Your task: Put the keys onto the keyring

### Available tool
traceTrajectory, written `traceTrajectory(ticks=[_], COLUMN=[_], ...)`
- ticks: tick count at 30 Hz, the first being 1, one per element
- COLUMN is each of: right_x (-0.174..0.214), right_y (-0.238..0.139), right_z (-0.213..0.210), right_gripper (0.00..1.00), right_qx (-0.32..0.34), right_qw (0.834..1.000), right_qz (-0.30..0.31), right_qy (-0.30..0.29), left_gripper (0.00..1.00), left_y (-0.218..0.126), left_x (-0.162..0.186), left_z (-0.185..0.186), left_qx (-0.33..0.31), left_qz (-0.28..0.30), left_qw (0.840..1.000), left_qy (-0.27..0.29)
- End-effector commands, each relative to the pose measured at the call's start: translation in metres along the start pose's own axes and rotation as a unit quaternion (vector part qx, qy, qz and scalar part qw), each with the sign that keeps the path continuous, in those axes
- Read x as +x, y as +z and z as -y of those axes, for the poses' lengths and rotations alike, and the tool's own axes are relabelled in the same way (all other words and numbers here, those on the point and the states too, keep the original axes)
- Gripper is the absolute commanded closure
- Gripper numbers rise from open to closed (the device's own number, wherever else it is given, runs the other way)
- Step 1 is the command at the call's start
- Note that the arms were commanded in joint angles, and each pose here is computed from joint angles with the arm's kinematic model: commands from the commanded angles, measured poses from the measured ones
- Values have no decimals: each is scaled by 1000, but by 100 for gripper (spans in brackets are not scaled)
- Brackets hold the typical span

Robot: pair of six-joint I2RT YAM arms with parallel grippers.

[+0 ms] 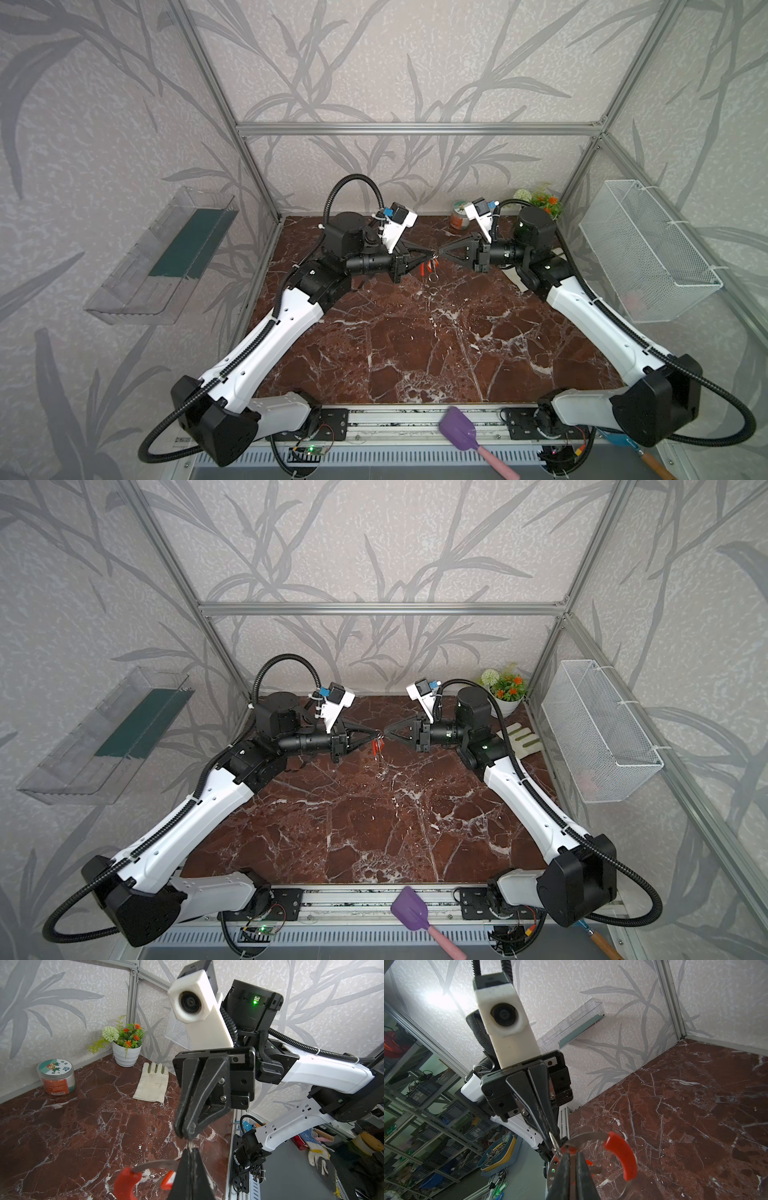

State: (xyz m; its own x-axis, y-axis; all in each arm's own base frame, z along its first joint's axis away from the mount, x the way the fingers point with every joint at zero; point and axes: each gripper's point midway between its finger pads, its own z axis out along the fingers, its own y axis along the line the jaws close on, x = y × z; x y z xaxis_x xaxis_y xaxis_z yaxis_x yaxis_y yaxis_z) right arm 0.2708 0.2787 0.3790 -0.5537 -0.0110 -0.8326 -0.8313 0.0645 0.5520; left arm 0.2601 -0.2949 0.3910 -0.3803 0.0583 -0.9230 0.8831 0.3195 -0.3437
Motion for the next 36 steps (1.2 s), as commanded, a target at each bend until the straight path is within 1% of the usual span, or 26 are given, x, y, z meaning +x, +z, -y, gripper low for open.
traceTrajectory(ticks=[1,2,5,7,12,14,15,19,22,23,25,28,36], right_x=[-4,-4,-4,-5,-4,-4,-4,-3,-4,-3,-3,-3,3], right_y=[1,1,0,0,1,2,3,3,3,3,3,2,2], right_z=[-8,-8,-9,-9,-6,-8,-9,-9,-9,-9,-9,-10,-7], right_gripper=[88,84,81,77,74,79,79,87,88,91,93,100,100], right_qx=[-10,-11,-11,-11,-10,-17,-18,-18,-18,-19,-19,-19,-16], right_qw=[1000,1000,1000,1000,1000,1000,1000,1000,1000,1000,1000,1000,1000], right_qz=[-2,-2,-1,0,1,-1,-3,-3,-2,-3,-3,-3,-11], right_qy=[-12,-14,-14,-16,-11,-11,-10,-11,-11,-11,-10,-11,-2], left_gripper=[100,100,100,100,100,100,100,100,100,100,100,100,100], left_y=[-3,-3,-2,-3,-2,-2,-2,-2,-1,-1,-1,-1,-5], left_x=[-11,-11,-10,-11,-12,-12,-12,-13,-13,-13,-12,-12,-18], left_z=[8,9,8,9,10,9,9,9,8,8,8,7,4], left_qx=[9,9,9,10,12,11,10,10,9,9,9,8,-10], left_qz=[15,15,14,15,14,14,15,15,14,14,14,14,27], left_qw=[1000,1000,1000,1000,1000,1000,1000,1000,1000,1000,1000,1000,999], left_qy=[16,16,15,16,17,16,16,16,16,16,15,15,22])
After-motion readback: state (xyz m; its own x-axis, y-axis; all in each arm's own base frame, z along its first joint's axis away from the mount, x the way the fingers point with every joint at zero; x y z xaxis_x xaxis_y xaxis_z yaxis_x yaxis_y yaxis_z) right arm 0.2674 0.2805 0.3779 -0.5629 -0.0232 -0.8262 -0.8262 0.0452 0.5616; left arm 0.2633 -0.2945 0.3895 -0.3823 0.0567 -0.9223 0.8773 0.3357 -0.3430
